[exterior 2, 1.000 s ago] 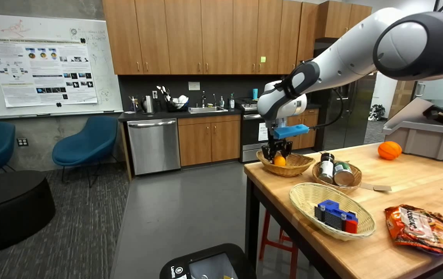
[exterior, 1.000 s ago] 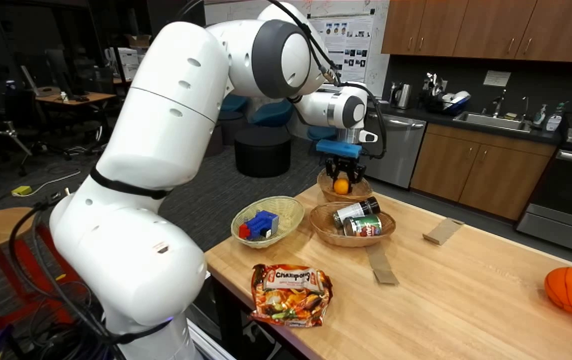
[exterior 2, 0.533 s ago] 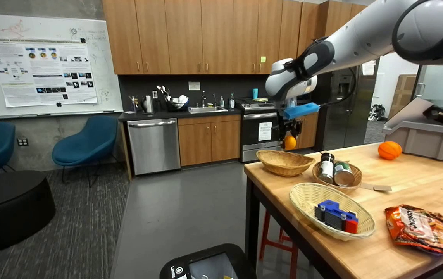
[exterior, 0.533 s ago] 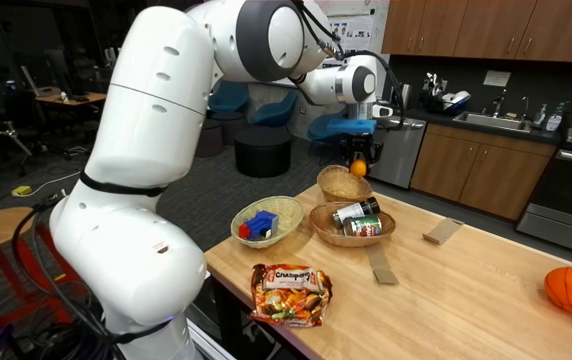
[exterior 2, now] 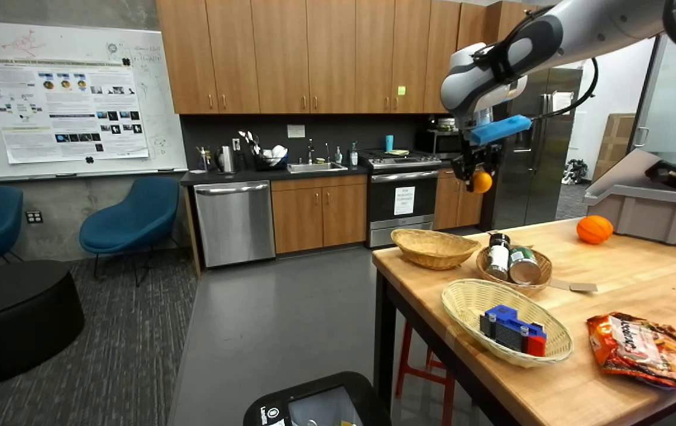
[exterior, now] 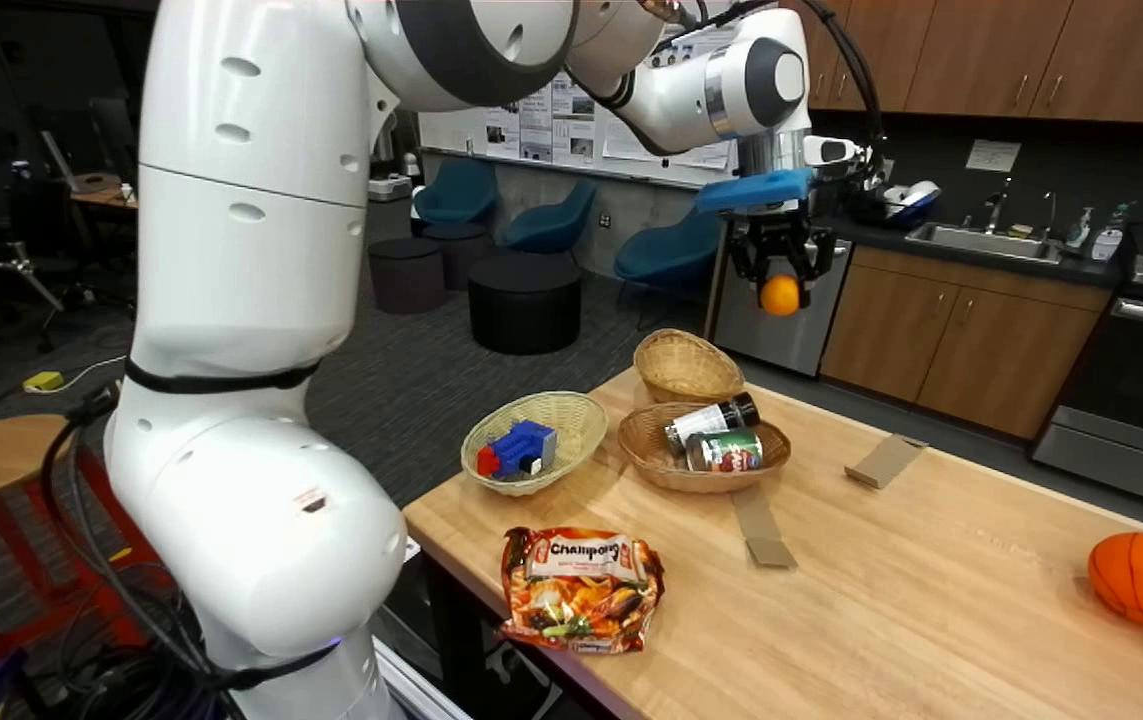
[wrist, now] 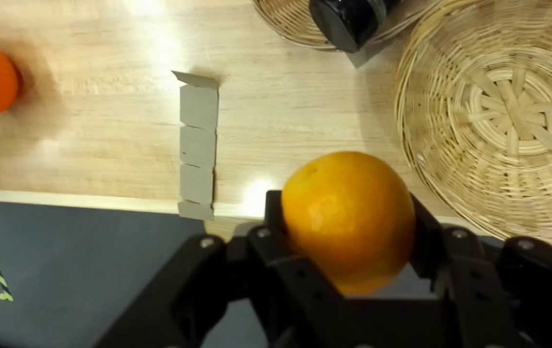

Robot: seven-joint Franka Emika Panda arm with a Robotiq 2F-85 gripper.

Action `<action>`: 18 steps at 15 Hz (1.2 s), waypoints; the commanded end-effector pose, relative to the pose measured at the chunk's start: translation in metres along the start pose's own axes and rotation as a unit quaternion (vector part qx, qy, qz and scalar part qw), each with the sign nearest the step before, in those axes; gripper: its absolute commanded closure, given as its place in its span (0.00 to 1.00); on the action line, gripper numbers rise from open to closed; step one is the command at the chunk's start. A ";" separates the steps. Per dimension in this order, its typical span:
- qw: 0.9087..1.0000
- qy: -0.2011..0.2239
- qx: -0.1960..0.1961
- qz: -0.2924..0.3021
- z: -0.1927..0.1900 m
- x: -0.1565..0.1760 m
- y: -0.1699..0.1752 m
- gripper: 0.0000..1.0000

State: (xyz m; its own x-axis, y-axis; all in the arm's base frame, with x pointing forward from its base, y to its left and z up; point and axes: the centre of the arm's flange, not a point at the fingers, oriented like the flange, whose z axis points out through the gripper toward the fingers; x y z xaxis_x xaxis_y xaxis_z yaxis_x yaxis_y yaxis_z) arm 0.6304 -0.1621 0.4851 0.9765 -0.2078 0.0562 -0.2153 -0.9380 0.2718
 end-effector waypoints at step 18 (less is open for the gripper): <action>0.959 -0.187 0.013 0.211 0.124 -0.199 0.067 0.67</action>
State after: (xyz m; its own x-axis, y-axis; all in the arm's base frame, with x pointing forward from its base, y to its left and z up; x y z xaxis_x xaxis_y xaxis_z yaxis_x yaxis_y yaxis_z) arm 0.4508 -0.2250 0.3703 0.7594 -0.6199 -0.1975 -0.5612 -0.7777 0.2833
